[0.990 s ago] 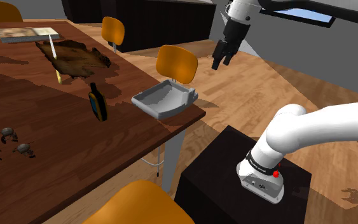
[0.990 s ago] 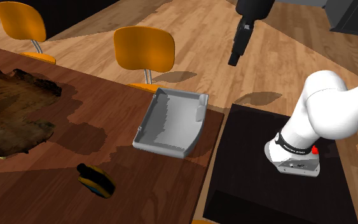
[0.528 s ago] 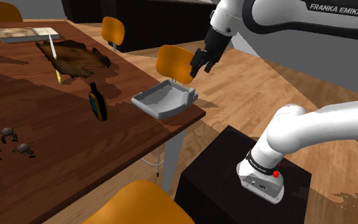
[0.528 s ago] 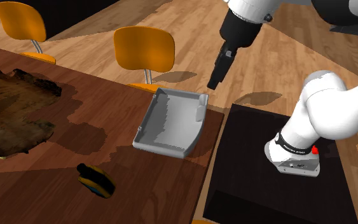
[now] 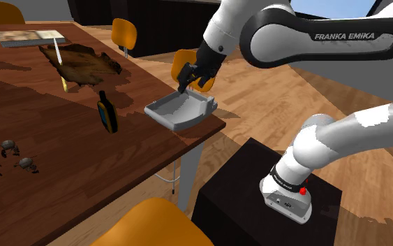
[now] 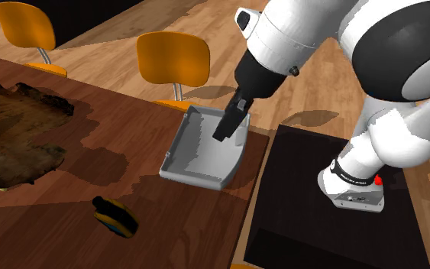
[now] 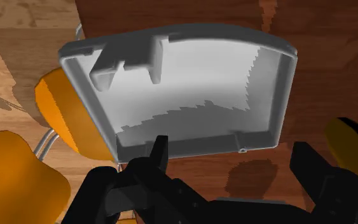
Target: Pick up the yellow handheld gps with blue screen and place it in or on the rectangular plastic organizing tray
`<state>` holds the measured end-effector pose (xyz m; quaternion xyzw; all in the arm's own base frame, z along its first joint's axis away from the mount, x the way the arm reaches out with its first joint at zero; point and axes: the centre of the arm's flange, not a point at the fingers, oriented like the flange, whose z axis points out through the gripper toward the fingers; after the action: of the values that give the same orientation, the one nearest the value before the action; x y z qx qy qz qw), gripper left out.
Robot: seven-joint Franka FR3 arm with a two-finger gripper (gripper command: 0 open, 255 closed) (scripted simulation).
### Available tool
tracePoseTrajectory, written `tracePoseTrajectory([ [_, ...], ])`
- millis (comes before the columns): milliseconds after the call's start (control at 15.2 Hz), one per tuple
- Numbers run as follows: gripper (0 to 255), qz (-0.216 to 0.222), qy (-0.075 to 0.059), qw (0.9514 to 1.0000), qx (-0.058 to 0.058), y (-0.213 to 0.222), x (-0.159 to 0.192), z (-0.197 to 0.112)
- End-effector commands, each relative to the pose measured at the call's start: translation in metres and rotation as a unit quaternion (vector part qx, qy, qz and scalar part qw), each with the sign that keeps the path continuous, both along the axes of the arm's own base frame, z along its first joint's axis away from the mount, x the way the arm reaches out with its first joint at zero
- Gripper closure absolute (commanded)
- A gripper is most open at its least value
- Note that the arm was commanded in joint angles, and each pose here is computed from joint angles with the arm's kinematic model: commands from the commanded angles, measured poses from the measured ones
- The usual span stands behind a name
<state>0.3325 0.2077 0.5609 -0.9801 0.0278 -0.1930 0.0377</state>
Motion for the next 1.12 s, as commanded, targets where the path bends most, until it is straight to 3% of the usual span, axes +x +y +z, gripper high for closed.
tracePoseTrajectory([
  [0, 0, -0.003, -0.02, 0.9998, 0.005, 0.024, 0.006, -0.007],
  [528, 0, -0.015, -0.095, 0.9952, 0.02, 0.114, 0.036, -0.027],
  [1056, 0, -0.027, -0.169, 0.9846, 0.034, 0.203, 0.072, -0.039],
])
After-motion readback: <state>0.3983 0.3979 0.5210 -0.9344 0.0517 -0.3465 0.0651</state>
